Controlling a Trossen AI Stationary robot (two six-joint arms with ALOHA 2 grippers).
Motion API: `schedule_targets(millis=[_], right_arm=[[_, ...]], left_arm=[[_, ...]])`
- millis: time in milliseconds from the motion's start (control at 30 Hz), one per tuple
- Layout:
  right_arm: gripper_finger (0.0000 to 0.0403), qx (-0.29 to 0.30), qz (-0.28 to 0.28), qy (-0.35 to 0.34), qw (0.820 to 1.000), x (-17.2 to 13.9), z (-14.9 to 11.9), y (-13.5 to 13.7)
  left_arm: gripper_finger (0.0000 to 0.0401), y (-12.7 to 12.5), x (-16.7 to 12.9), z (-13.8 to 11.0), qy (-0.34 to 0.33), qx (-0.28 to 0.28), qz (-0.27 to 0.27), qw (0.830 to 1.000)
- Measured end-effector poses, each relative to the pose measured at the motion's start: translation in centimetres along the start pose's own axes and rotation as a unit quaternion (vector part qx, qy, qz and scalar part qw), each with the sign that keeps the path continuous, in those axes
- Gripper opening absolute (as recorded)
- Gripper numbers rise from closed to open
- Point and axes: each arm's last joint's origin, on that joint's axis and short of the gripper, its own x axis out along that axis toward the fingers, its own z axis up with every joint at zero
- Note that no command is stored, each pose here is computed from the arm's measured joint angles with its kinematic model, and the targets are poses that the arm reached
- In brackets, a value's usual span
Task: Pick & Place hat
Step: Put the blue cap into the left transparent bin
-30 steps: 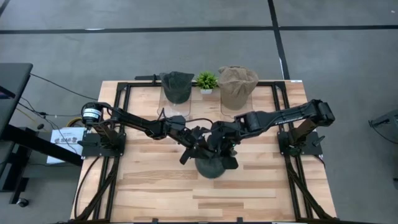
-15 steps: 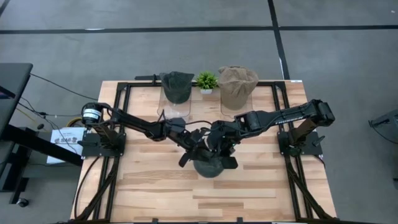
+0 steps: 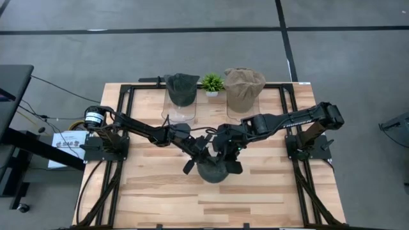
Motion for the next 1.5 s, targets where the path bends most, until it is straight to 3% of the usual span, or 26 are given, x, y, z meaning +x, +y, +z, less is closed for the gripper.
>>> schedule_targets(millis=[233, 467, 667, 967, 1100, 1300, 1500], right_arm=[[0.0109, 0.032, 0.002, 0.009, 0.999, 0.1, -0.2, 0.2], [0.0184, 0.044, -0.002, 0.028, 0.999, 0.0, -0.6, 0.0], [0.0214, 0.058, -0.025, 0.036, 0.997, -2.6, -1.3, -0.3], [0.0177, 0.042, -0.140, -0.042, 0.988, -8.8, -2.4, 0.9], [0.0152, 0.039, -0.191, -0.067, 0.979, -10.4, -4.1, 1.9], [0.0113, 0.045, -0.246, -0.111, 0.962, -10.9, -7.5, 3.2], [0.0091, 0.057, -0.245, -0.159, 0.955, -9.0, -10.6, 3.3]], left_arm=[[0.0008, -0.1, 0.0, -0.3, 0.013, -0.011, -0.016, 1.000], [0.0009, -0.3, 0.1, -0.5, 0.023, -0.023, -0.018, 0.999], [0.0009, -0.5, 0.2, -0.7, 0.033, -0.028, -0.021, 0.999], [0.0009, -1.3, 0.5, -1.1, 0.050, -0.034, -0.032, 0.998], [0.0009, -1.9, 0.0, -0.6, 0.059, -0.041, -0.066, 0.995], [0.0009, -3.3, -2.2, 2.4, 0.059, -0.027, -0.067, 0.996], [0.0009, -5.4, -5.8, 6.5, 0.025, -0.004, -0.068, 0.997]])
